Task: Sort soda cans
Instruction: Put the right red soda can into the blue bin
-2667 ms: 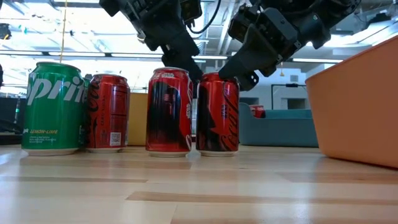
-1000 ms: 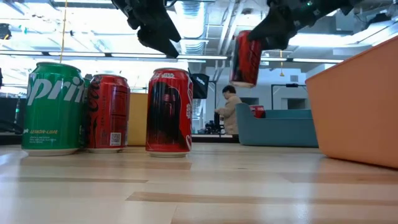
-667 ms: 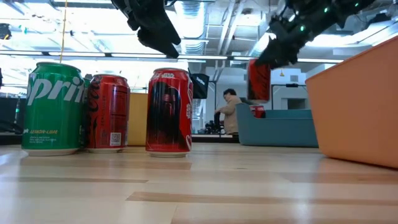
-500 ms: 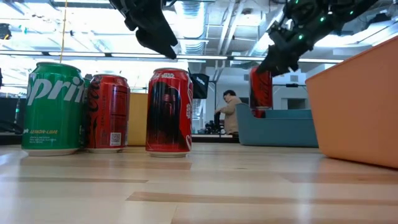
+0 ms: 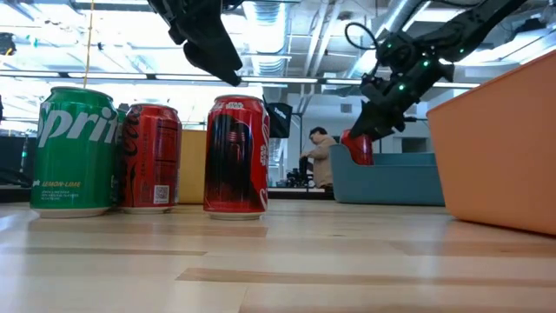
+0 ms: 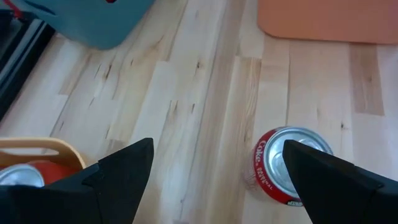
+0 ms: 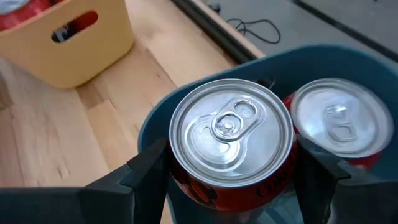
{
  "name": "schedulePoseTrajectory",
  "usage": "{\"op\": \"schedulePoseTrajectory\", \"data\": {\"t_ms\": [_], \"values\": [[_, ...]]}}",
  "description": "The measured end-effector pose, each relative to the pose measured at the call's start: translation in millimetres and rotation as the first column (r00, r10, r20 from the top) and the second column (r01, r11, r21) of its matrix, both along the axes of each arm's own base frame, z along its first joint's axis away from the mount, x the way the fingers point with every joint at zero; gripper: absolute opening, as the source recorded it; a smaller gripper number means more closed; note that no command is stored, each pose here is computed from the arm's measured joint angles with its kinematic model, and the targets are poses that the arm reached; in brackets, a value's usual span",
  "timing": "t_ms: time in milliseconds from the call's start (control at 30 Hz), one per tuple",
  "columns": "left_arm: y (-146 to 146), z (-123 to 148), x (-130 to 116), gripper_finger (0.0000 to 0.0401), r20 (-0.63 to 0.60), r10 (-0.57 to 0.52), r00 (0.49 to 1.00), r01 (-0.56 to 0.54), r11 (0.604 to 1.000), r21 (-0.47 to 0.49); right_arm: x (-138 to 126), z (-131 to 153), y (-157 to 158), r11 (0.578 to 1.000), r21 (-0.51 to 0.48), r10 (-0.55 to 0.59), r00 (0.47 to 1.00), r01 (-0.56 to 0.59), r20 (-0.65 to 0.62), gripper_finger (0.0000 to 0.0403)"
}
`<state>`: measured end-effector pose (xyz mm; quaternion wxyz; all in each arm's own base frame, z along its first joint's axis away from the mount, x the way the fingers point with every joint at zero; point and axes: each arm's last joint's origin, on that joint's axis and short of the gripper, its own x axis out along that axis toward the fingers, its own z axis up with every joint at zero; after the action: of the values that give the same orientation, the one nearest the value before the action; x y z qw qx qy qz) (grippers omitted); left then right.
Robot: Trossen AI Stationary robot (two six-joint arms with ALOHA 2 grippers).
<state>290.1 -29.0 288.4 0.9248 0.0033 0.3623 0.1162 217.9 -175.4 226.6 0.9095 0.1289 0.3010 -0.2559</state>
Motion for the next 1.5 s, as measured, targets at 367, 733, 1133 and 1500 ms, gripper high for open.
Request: {"op": "schedulePoseTrajectory", "data": {"t_ms": [367,733,1133,1500], "values": [[-7.0,-2.0,-3.6,0.0352,-0.024,0.025,0.999,-0.025,1.000,0.015,7.0,-15.9,-4.1,0.999,0.045,-0.004,0.999,0.005,-0.033,0.0323],[-8.5,-4.9,-7.3,0.0352,-0.060,0.051,0.997,-0.050,0.999,0.017,2.5,-24.5,-1.8,0.996,0.077,-0.028,0.999,0.032,-0.043,0.0334],[-9.8,-4.7,-7.3,0.0352,-0.059,0.043,0.997,-0.042,0.999,0.021,-14.2,-12.2,4.8,0.999,0.046,-0.027,0.999,0.025,0.045,0.0348],[-8.2,-3.6,-6.0,0.0352,-0.045,0.043,0.998,-0.042,0.999,0.023,-12.6,-14.2,4.1,0.999,0.048,-0.015,0.999,0.013,0.039,0.0367]]}}
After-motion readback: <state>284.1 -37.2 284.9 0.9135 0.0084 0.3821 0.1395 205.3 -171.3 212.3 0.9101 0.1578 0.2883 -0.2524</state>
